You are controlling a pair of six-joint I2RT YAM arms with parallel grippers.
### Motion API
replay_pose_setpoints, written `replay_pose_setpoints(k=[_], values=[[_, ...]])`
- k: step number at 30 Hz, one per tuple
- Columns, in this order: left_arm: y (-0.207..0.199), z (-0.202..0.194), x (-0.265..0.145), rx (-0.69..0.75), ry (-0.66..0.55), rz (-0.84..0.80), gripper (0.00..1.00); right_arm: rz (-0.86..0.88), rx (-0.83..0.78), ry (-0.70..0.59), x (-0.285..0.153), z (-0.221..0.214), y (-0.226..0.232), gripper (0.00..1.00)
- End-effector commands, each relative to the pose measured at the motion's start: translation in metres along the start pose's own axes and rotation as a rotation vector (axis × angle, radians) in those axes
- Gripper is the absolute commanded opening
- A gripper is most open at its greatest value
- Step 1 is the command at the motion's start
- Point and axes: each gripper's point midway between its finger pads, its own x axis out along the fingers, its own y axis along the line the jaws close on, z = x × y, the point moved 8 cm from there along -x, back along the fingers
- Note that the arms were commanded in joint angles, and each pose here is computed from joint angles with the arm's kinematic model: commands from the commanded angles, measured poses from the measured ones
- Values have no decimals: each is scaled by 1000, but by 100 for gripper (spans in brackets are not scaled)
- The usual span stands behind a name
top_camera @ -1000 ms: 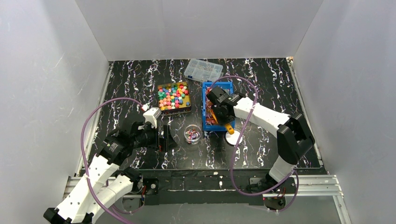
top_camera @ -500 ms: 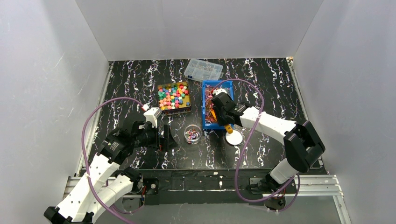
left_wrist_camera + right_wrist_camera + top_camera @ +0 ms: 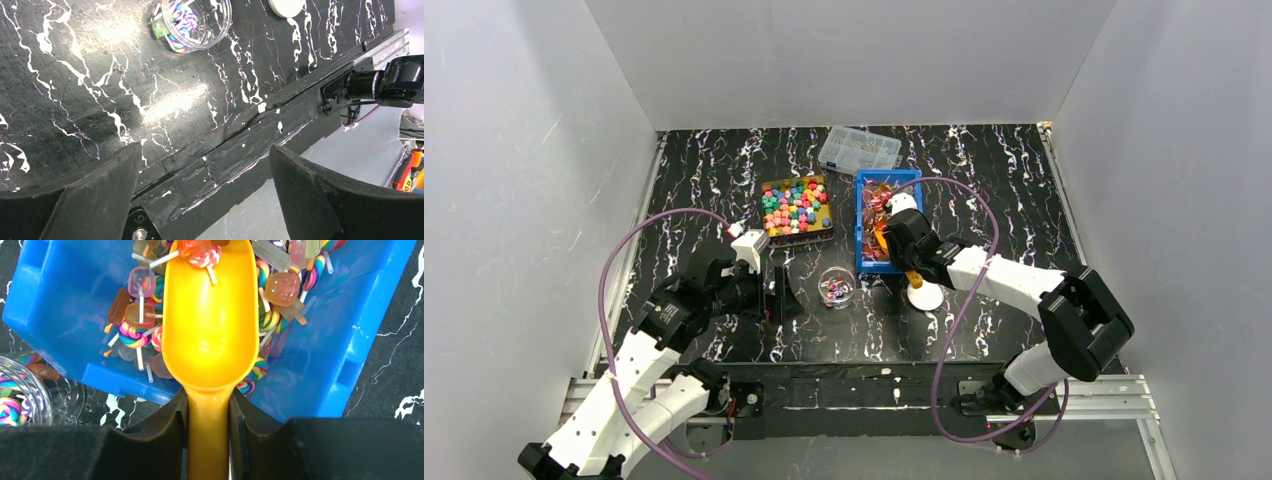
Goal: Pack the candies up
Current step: Scoop the fake candies from the storage box.
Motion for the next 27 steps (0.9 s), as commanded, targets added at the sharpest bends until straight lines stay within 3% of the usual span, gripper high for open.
replay_pose_setpoints(k=[1,19,27], values=[[2,0,0,0,-5,12,98,-12,22,-145,4,17,-4,1],[3,0,0,-4,-3,23,98,-58,23,-201,24,29,-1,1],[2,0,-1,-2,-12,19,98,-5,23,-288,18,32,0,1]])
